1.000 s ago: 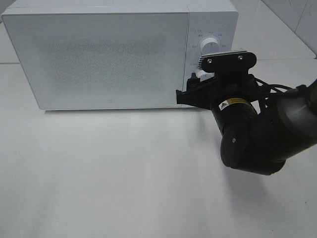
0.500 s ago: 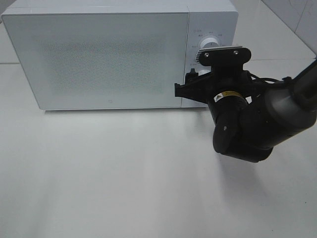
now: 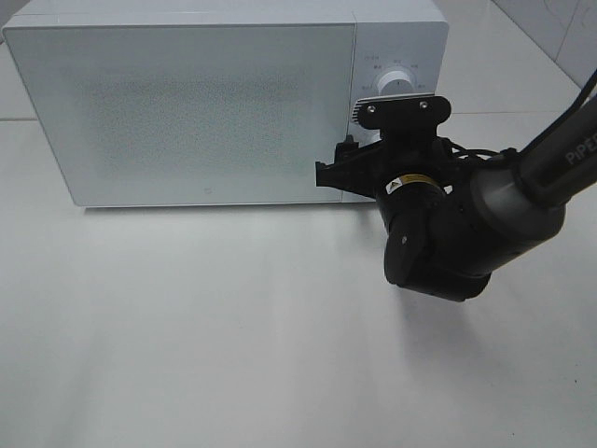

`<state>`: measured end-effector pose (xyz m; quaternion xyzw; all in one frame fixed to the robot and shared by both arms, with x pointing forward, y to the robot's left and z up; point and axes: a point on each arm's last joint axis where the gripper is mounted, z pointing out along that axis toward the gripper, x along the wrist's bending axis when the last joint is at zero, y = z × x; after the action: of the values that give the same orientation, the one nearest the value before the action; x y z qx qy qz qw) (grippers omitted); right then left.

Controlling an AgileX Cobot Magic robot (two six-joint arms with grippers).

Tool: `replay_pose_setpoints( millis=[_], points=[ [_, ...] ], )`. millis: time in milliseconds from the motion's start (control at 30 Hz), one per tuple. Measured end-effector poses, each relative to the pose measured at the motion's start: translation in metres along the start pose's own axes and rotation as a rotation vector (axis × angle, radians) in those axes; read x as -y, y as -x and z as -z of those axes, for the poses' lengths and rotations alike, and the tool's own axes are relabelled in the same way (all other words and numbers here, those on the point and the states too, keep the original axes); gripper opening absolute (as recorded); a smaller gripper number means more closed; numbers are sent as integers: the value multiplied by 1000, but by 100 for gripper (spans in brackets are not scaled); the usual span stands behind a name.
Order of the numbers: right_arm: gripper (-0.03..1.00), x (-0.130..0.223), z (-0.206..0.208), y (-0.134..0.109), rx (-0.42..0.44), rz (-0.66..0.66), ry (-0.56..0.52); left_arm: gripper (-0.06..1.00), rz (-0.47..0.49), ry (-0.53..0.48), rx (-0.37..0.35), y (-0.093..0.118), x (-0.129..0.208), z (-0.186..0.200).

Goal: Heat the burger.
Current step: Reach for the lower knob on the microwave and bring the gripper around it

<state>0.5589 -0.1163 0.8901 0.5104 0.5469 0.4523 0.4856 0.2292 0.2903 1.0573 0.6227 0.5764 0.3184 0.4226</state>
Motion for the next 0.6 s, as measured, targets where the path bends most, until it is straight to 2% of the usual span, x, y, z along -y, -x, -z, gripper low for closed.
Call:
replay_pose_setpoints(
  millis=[367,433,533,600],
  points=[
    [69,4,0,0,2,7,-7,99,0,0,0,0,0,0],
    [63,4,0,0,2,7,-7,99,0,0,0,0,0,0],
    [61,4,0,0,3,7,-4,99,0,0,0,0,0,0],
    [51,3,0,0,5,8,3,99,0,0,0,0,0,0]
  ],
)
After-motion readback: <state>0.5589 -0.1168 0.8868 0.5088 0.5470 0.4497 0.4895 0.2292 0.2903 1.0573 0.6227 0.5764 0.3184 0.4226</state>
